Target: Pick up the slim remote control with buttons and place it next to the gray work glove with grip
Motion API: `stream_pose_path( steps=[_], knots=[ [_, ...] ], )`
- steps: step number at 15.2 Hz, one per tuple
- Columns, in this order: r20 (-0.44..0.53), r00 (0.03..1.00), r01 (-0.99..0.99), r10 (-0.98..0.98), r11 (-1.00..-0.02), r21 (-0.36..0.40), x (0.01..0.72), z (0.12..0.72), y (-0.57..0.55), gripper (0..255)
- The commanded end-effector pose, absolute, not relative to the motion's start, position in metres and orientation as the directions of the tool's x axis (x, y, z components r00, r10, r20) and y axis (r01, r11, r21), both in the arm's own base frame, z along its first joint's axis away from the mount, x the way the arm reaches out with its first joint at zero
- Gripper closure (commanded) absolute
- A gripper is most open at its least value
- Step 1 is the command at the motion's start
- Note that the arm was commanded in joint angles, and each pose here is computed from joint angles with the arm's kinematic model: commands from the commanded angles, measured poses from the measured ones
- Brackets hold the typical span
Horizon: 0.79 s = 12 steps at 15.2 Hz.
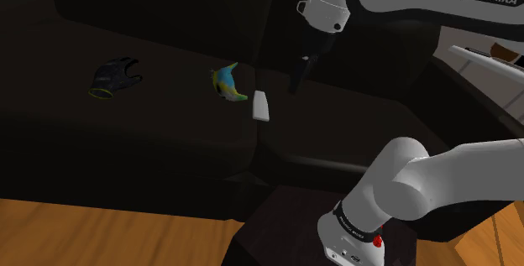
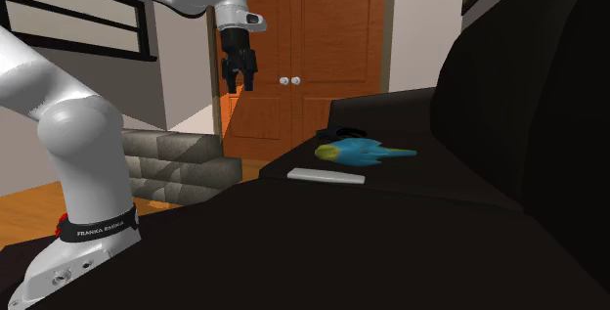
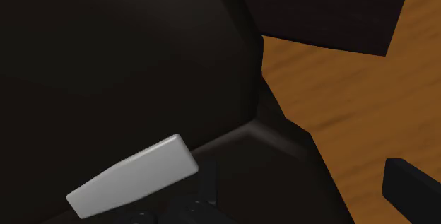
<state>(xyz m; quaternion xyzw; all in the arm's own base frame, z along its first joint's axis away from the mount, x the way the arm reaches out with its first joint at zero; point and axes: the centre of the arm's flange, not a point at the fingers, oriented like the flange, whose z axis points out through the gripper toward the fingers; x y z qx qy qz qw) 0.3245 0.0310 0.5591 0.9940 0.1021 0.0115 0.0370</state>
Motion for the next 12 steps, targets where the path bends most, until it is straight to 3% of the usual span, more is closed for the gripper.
stream_pose_path(
  steps=[1,6,12],
  knots=[
    [0.015,0.979,0.202,0.204,-0.976,0.076,0.325,0.559,0.031,0],
    [0.018,1.000,-0.018,-0.017,-0.998,0.064,0.377,0.521,0.013,0],
    [0.017,0.960,-0.280,-0.280,-0.959,0.050,0.434,0.474,-0.023,0]
  ],
)
